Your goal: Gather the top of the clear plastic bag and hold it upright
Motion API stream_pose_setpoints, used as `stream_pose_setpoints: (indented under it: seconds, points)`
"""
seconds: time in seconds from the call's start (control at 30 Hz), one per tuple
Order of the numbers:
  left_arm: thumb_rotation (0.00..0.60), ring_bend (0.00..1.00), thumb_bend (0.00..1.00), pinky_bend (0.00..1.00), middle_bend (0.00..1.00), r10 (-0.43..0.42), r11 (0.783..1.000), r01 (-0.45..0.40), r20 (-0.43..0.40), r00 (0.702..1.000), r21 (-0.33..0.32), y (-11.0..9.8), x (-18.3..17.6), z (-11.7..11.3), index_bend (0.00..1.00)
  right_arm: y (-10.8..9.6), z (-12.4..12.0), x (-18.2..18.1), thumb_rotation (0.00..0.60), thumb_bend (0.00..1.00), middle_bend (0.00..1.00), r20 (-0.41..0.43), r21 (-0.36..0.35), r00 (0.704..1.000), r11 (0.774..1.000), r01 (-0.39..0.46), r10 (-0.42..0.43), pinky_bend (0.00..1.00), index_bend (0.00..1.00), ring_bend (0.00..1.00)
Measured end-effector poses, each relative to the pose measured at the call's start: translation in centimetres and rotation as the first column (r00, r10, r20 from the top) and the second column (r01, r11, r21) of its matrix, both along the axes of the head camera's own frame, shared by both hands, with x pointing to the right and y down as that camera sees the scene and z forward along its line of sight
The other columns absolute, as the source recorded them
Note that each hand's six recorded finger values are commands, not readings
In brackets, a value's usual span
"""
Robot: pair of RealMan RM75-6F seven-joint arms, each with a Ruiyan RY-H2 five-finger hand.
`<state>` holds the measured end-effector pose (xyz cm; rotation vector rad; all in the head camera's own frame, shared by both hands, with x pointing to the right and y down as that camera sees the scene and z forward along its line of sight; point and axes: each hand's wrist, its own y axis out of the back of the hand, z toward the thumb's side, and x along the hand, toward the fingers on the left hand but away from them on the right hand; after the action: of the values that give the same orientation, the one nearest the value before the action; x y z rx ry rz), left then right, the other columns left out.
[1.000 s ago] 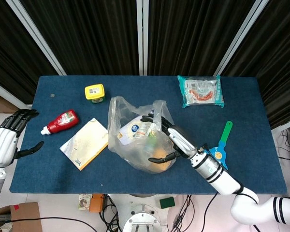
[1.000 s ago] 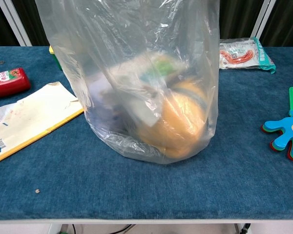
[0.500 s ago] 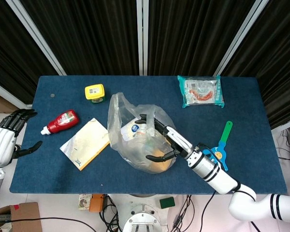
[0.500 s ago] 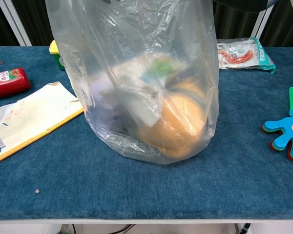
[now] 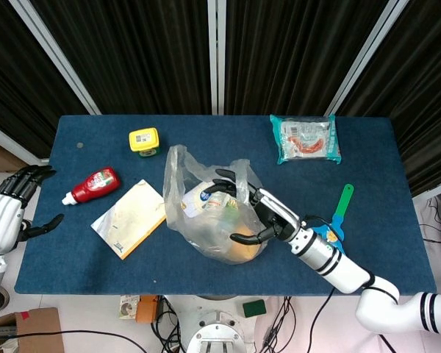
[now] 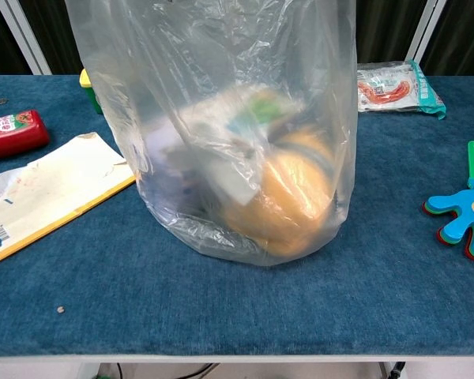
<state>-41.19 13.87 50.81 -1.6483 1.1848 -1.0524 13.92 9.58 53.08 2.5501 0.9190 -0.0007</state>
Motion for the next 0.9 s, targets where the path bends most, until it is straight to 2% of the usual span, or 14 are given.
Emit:
stream_pose_setpoints:
  seconds: [0.07, 0.3, 0.5, 0.6, 0.73, 0.9]
  points:
    - [0.600, 0.15, 0.15, 0.26, 0.19, -0.001, 1.000, 0.001, 0.000, 1.000, 0.007, -0.1, 0.0, -0.2, 0.20, 0.0, -0.2, 0.2, 0.562, 0.21, 0.26, 0.028, -0.027, 1.000, 1.000, 0.002, -0.002, 0.06, 0.02, 0.06]
    - [0.600, 0.15, 0.15, 0.26, 0.19, 0.009, 0.999, -0.009, 0.006, 1.000, 0.042, -0.8, 0.3, -0.6, 0.18, 0.2, -0.8, 0.8, 0.564, 0.21, 0.30, 0.089, -0.069, 0.996, 0.998, 0.010, -0.004, 0.12, 0.01, 0.13]
    - [0.600, 0.14, 0.16, 0.26, 0.19, 0.038, 0.991, -0.040, 0.014, 0.999, 0.128, -2.3, 1.3, -1.0, 0.14, 0.4, -0.7, 1.3, 0.563, 0.21, 0.31, 0.120, -0.120, 0.993, 0.993, 0.018, -0.004, 0.12, 0.01, 0.13]
    - [0.600, 0.14, 0.16, 0.25, 0.19, 0.063, 0.981, -0.067, 0.026, 0.998, 0.181, -3.4, 2.3, -1.0, 0.12, 0.2, -0.8, 1.6, 0.563, 0.21, 0.31, 0.127, -0.117, 0.992, 0.993, 0.018, -0.003, 0.13, 0.02, 0.13]
    - [0.600, 0.12, 0.16, 0.24, 0.17, 0.104, 0.963, -0.101, 0.002, 0.995, 0.251, -4.9, 4.4, -1.0, 0.10, 0.2, -0.9, 1.6, 0.563, 0.21, 0.32, 0.127, -0.106, 0.992, 0.994, 0.025, -0.011, 0.13, 0.02, 0.13]
    - [0.600, 0.11, 0.10, 0.24, 0.16, 0.153, 0.951, -0.142, -0.020, 0.988, 0.275, -5.9, 6.9, -0.9, 0.08, 0.3, -1.0, 1.4, 0.563, 0.21, 0.31, 0.115, -0.093, 0.993, 0.995, 0.031, -0.020, 0.13, 0.02, 0.13]
